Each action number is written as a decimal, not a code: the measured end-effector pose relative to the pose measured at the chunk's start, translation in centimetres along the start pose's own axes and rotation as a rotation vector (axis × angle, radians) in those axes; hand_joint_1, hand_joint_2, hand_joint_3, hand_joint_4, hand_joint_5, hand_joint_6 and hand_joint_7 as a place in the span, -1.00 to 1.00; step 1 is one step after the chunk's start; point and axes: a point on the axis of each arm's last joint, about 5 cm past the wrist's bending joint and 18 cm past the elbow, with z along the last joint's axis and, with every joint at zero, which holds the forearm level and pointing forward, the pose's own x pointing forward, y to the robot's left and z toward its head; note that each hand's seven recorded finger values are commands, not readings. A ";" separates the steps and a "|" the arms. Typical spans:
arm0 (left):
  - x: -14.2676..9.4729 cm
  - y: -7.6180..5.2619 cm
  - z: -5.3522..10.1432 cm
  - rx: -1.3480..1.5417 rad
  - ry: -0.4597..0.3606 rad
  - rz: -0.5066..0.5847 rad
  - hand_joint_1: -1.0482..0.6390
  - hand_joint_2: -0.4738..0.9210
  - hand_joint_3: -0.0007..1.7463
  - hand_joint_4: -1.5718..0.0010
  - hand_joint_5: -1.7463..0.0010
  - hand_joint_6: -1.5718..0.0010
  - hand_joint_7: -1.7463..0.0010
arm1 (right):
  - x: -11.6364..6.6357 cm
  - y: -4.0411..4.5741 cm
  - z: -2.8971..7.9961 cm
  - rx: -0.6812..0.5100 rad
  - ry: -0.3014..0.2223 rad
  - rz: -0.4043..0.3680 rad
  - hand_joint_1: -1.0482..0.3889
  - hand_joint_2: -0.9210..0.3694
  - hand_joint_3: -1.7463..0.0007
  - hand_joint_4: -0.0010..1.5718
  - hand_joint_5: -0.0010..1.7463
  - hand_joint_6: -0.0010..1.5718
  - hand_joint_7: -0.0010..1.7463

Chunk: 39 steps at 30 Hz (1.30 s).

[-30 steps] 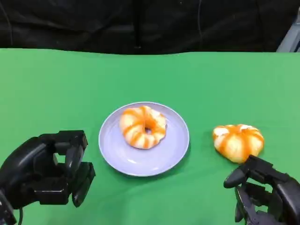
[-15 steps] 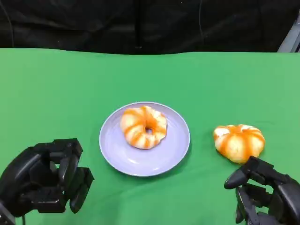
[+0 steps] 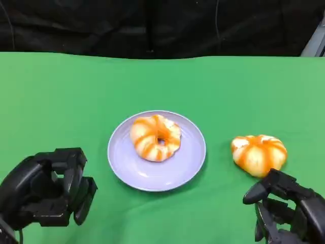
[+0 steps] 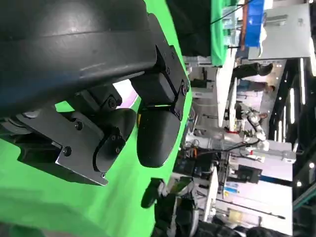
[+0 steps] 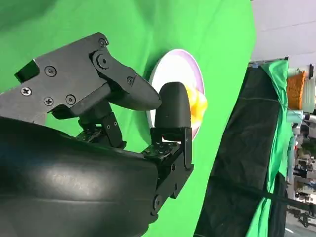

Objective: Grasp the bread from the table and place it into the plate.

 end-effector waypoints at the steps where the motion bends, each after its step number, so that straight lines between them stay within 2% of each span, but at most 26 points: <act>1: 0.0 0.0 0.0 0.001 0.000 0.000 0.25 0.52 0.44 -0.37 -1.00 -0.13 -1.00 | 0.0 0.00 0.0 0.000 0.000 0.000 0.35 -0.66 -0.15 -0.06 1.00 -0.18 0.82; 23: 0.3 -0.4 -0.6 -0.012 -0.027 0.018 0.29 0.53 0.49 -0.36 -1.00 -0.15 -1.00 | 0.0 -0.08 0.0 0.001 -0.001 0.002 0.36 -0.66 -0.15 -0.07 1.00 -0.18 0.82; 28: -0.2 -1.1 -1.3 0.037 0.001 0.122 0.35 0.52 0.52 -0.34 -1.00 -0.13 -1.00 | 0.0 -0.11 0.0 0.000 -0.001 0.001 0.35 -0.66 -0.15 -0.07 1.00 -0.20 0.83; 39: -0.1 -1.3 -1.3 0.049 -0.009 0.129 0.35 0.50 0.55 -0.34 -1.00 -0.13 -1.00 | 0.1 -0.14 0.0 0.000 0.000 0.001 0.35 -0.66 -0.15 -0.07 1.00 -0.21 0.84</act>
